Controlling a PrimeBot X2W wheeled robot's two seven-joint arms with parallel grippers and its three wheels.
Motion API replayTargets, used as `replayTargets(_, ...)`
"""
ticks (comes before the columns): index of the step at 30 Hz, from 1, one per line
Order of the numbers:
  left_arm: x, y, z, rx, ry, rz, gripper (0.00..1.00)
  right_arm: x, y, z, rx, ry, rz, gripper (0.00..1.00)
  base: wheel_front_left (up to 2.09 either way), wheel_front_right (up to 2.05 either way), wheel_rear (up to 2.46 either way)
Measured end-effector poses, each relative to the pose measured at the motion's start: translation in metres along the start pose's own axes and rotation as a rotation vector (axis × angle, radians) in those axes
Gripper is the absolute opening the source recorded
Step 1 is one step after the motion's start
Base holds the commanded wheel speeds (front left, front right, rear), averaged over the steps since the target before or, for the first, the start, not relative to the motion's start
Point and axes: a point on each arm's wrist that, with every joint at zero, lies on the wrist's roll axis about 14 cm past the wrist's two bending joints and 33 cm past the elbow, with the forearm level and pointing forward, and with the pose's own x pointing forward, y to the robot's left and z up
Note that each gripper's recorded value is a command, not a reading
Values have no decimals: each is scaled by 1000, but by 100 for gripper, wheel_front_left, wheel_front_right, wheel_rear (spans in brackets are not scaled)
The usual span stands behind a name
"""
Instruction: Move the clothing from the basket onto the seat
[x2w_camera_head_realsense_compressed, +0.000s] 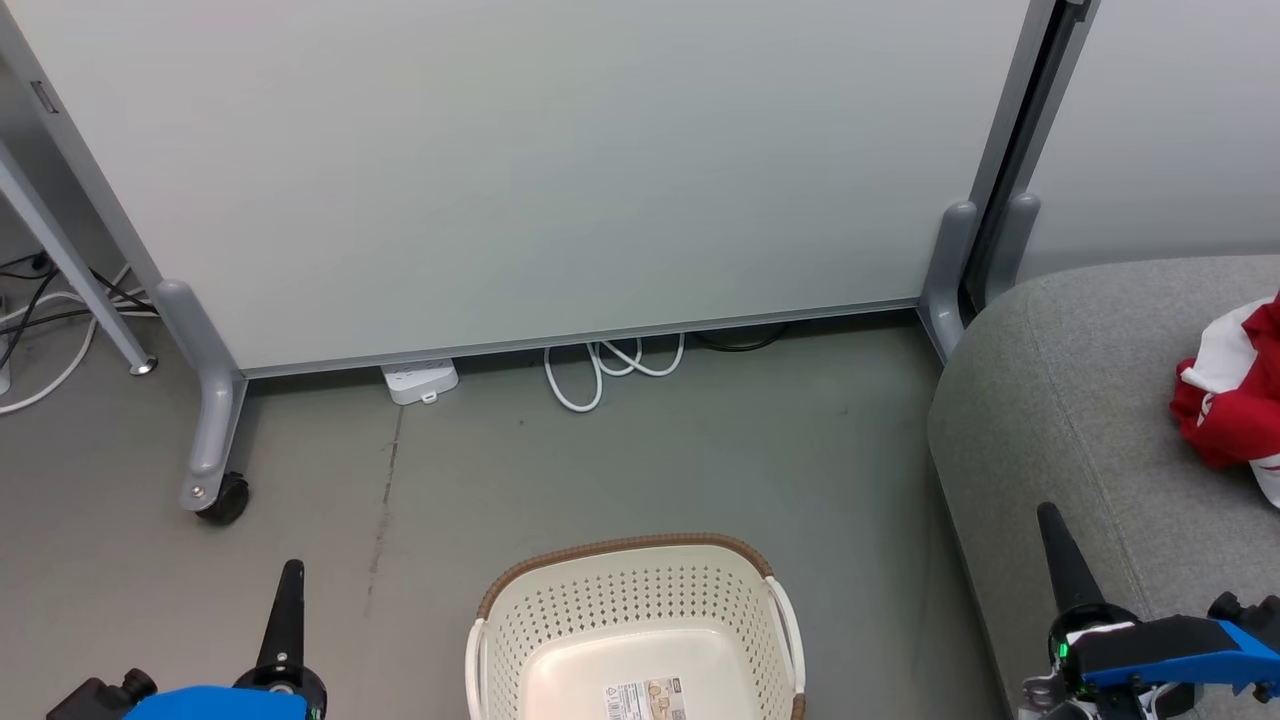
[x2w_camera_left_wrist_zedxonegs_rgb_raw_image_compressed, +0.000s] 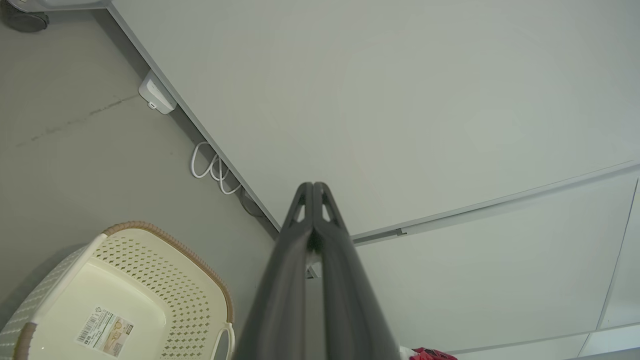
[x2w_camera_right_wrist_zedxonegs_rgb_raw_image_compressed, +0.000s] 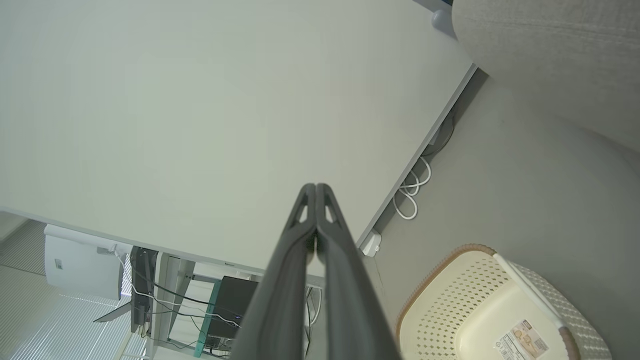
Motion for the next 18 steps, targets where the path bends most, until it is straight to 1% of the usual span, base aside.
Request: replayTargets(18,5,-7,7,-140,-6,-22,0,3,1,6,169,-23,11,0,0,0,0)
